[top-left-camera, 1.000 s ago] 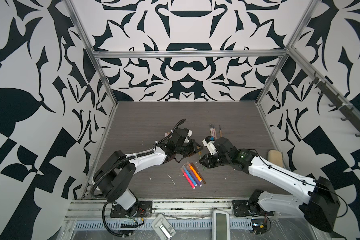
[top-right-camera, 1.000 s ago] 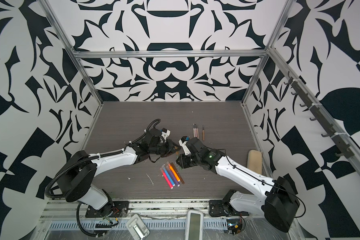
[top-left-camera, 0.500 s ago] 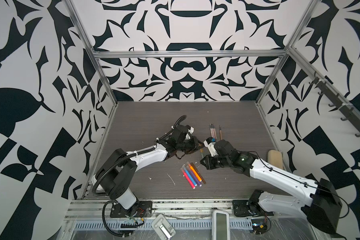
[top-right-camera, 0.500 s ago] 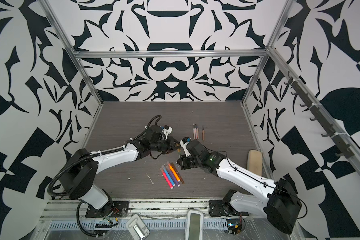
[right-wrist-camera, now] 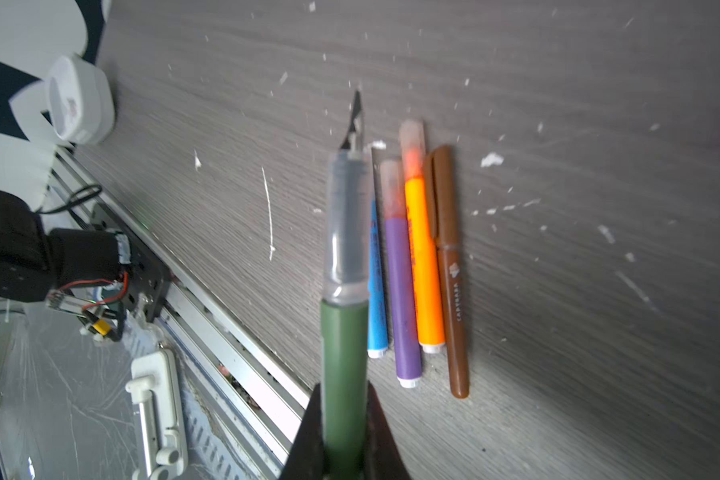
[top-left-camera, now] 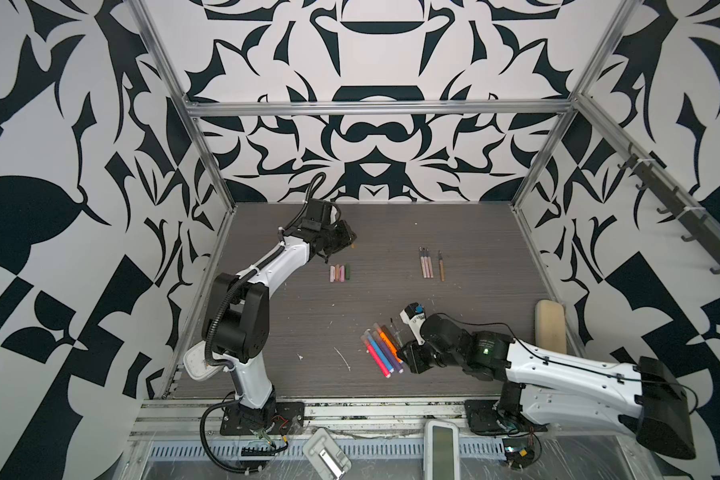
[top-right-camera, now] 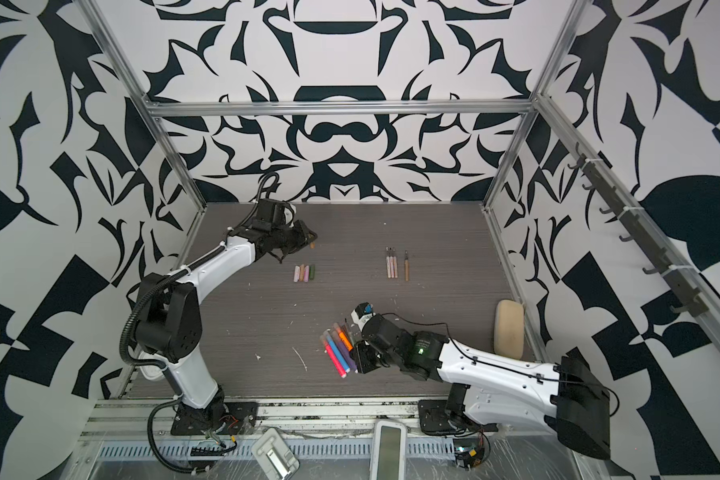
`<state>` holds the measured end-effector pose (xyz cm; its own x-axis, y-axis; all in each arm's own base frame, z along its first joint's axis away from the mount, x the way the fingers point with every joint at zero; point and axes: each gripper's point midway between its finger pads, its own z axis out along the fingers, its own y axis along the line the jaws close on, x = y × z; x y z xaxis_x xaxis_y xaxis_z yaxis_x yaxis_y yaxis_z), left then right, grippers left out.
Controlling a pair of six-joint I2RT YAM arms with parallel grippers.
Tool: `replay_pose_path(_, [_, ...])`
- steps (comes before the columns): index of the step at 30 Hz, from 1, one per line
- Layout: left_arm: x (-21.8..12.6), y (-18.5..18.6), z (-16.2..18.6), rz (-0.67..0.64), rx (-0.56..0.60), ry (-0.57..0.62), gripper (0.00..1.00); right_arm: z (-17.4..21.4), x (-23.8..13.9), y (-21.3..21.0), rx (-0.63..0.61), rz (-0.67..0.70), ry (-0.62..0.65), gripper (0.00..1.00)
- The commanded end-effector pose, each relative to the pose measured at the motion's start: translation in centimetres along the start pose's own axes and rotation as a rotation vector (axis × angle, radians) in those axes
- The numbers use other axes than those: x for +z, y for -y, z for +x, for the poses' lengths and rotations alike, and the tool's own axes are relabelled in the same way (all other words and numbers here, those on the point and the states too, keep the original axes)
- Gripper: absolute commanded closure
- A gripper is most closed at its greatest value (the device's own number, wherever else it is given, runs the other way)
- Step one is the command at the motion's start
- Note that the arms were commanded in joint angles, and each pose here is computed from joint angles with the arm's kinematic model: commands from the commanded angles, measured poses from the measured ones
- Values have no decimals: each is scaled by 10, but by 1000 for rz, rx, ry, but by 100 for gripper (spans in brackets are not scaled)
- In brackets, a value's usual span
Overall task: Open the pen caps
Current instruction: 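Pull the tan cap off with the left gripper while the right holds the pen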
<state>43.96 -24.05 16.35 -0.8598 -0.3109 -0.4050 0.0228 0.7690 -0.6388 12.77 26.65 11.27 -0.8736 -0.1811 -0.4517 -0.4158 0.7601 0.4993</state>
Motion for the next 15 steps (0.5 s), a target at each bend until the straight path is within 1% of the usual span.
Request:
replay_pose_path(1, [-8,-53,26,-220,89,-69,100,-21,-14,-4,-25,29,68,100])
replay_pose_path(4, [-19,-97,26,-383,110,-70,100,-21,-14,-1,-34,39,63,100])
replay_pose_path(8, [-22,-145,27,-536,115,-100,91,-22,-12,2,-34,39,57,100])
replay_pose_path(11, [-10,-162,34,-545,100,-166,86,-22,-11,3,-32,39,52,100])
replay_pose_path(15, [5,-171,40,-526,86,-210,81,-20,-11,4,-35,37,44,100])
